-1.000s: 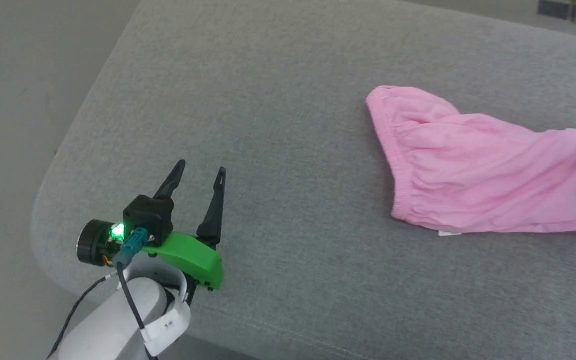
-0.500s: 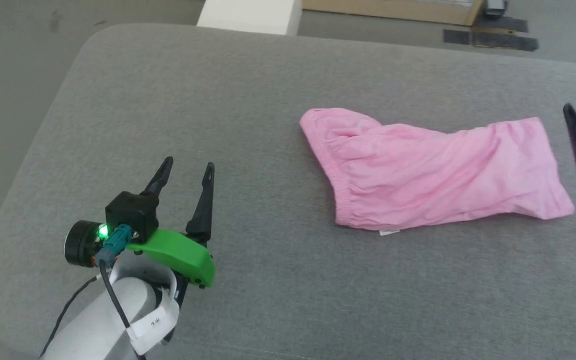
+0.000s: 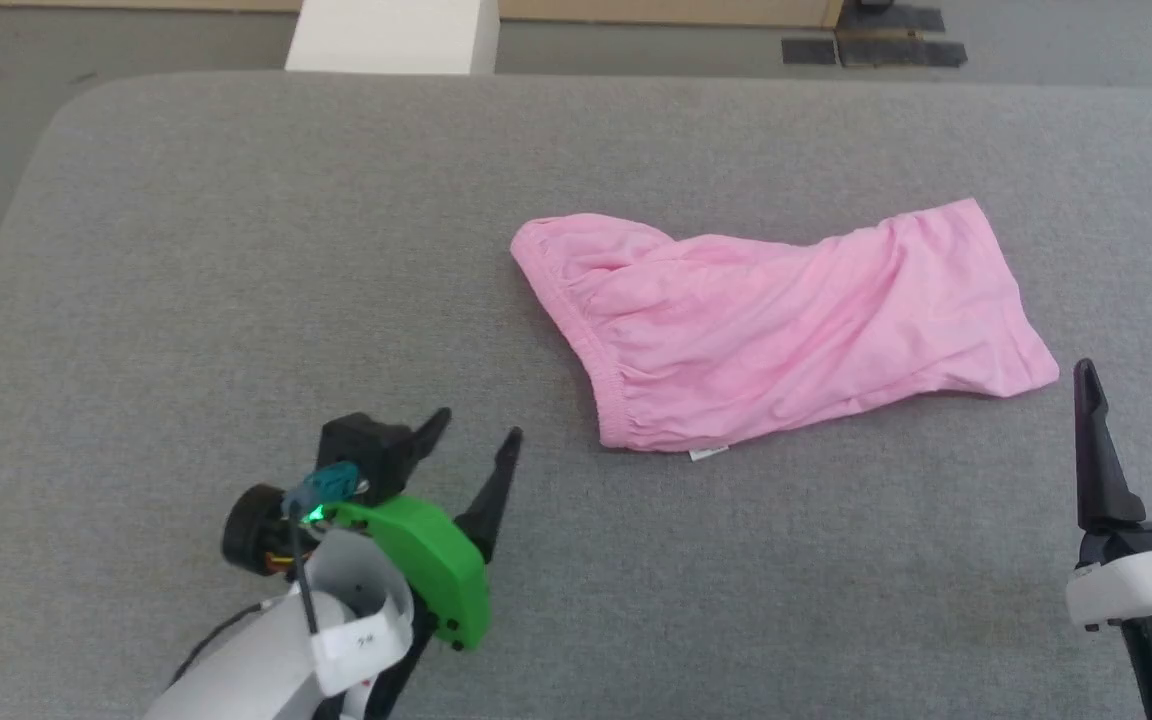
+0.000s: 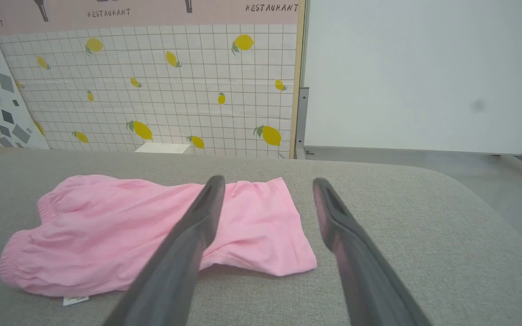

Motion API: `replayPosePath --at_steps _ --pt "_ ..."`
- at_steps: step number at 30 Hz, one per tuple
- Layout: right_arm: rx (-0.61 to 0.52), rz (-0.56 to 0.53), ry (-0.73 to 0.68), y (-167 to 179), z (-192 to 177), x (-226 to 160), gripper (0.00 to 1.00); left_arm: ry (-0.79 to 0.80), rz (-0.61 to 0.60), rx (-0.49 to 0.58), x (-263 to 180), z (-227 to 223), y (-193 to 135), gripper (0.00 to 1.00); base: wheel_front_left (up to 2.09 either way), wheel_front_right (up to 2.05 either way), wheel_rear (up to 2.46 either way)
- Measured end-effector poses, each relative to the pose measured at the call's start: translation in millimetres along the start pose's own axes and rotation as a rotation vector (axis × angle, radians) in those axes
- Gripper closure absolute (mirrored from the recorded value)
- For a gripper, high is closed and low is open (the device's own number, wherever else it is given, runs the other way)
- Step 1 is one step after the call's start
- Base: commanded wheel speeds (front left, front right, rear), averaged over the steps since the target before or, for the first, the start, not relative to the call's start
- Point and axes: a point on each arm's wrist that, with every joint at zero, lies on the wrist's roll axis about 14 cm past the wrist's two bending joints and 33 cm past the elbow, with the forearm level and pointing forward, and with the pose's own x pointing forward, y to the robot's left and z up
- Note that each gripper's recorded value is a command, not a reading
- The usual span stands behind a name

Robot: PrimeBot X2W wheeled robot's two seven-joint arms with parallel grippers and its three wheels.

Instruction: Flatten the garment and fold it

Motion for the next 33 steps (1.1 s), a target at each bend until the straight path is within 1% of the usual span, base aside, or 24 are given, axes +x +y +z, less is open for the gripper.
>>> replayPosePath --at_steps 3,7,10,14,22,23,24,29,33 --pt "0.001 -0.034 0.013 -2 -4 -3 0.0 0.093 -0.081 -0.055 12 -12 -18 0.0 0.0 0.0 0.0" --pt "-0.016 -0.06 0.034 -7 -11 -5 0.0 0.191 -0.177 -0.116 33 -18 -38 0.0 0.0 0.0 0.0" --pt "-0.029 -0.089 0.058 -15 -18 -7 0.0 0.259 -0.222 -0.15 47 -24 -47 0.0 0.0 0.0 0.0" --pt "-0.038 -0.121 0.087 -24 -27 -12 0.0 0.351 -0.223 -0.14 62 -40 -43 0.0 0.0 0.0 0.0" --pt "-0.042 -0.162 0.14 -33 -47 -18 0.0 0.399 -0.229 -0.154 84 -55 -38 0.0 0.0 0.0 0.0" --pt "-0.041 -0.163 0.147 -33 -50 -18 0.0 0.407 -0.242 -0.158 84 -57 -40 0.62 0.0 0.0 0.0" --pt "-0.041 -0.162 0.154 -32 -52 -18 0.0 0.411 -0.254 -0.164 84 -59 -42 1.0 0.0 0.0 0.0" --pt "-0.044 -0.151 0.167 -28 -56 -18 0.0 0.355 -0.287 -0.166 80 -46 -47 1.0 0.0 0.0 0.0" --pt "-0.042 -0.142 0.153 -25 -52 -17 0.0 0.297 -0.299 -0.152 63 -32 -51 1.0 0.0 0.0 0.0"
